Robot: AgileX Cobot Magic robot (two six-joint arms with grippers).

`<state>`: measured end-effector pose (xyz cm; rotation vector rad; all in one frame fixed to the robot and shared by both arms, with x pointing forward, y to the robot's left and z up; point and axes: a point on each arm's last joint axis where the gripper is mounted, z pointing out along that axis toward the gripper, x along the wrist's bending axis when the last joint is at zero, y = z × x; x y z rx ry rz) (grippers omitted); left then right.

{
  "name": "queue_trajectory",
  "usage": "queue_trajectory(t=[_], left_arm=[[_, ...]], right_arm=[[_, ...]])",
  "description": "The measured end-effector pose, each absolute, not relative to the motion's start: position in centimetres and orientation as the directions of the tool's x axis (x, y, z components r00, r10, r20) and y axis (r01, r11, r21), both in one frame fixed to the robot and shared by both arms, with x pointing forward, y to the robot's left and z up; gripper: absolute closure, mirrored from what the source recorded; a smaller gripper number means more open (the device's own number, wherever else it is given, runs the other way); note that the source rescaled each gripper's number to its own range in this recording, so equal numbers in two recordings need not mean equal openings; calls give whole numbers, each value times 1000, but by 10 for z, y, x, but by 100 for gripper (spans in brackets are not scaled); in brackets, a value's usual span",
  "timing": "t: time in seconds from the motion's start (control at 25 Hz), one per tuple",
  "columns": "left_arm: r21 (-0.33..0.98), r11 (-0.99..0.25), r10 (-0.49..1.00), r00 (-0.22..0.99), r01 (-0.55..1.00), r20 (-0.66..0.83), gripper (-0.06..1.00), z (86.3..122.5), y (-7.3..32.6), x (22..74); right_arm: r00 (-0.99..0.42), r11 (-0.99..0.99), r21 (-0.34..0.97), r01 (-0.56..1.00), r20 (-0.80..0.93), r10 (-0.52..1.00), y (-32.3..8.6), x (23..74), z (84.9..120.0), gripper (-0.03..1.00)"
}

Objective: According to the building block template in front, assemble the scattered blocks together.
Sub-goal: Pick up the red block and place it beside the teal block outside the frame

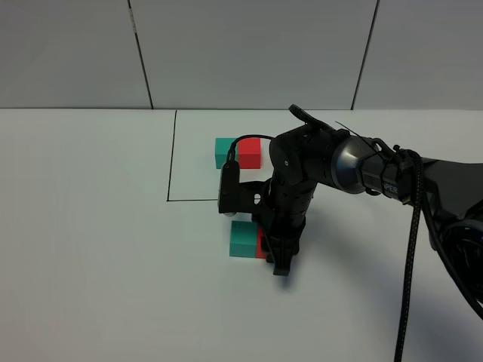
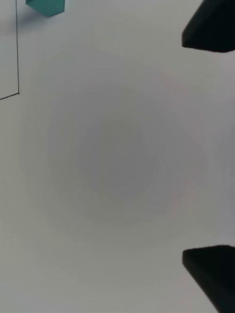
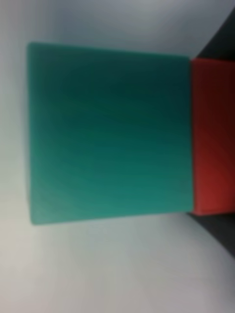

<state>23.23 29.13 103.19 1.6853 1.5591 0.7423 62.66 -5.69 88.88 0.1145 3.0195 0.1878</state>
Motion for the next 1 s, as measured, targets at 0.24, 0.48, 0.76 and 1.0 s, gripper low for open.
queue_trajectory(t=[0.24,0.48,0.76,1.0], left_arm=[[812,-17,993,106,583,-55,8,1032,291,232],[812,-17,993,106,583,-55,8,1032,291,232],[812,-17,993,106,583,-55,8,1032,291,232],[812,-17,993,106,583,-55,8,1032,291,232]], right_arm=[[-991,990,128,59,-110,73,-57,627,889,92],[-987,989,142,52,-142,72,-55,630,890,7],[-988,993,106,49,-143,64,-59,630,890,-3],[-987,995,70,66,-139,75,-63,627,901,-3]])
